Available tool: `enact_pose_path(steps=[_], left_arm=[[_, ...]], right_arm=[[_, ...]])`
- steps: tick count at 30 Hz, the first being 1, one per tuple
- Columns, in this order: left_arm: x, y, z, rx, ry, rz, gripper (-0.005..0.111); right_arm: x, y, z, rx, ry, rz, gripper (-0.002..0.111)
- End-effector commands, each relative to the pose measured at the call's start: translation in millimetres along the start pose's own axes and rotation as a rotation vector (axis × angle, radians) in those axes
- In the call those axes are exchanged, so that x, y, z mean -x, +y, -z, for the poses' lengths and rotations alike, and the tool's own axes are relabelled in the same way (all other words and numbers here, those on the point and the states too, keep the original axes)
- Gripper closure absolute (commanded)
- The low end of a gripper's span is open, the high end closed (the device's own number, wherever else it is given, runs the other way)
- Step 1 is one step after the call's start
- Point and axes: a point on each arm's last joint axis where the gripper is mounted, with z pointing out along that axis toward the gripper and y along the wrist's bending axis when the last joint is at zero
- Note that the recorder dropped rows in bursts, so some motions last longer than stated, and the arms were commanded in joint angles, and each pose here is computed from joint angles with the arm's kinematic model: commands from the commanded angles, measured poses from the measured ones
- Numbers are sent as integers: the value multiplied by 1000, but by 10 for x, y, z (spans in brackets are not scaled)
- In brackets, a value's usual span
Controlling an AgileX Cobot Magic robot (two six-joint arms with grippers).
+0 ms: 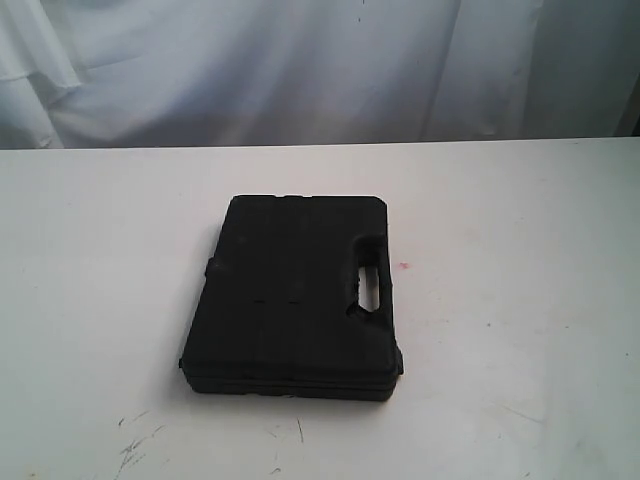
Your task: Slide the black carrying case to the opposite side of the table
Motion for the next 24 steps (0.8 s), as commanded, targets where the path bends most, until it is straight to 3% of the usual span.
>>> enact_pose_path(steps=[1, 19, 24], left_arm=[[-22, 8, 27, -2, -21, 34, 107], [-23, 7, 35, -4, -23, 115, 107], [-93, 28, 86, 17, 35, 88, 107]], right_arm=[[-8, -8, 0, -10, -3, 9, 108], [-8, -8, 0, -10, -3, 9, 108], [-8, -8, 0, -10, -3, 9, 108]])
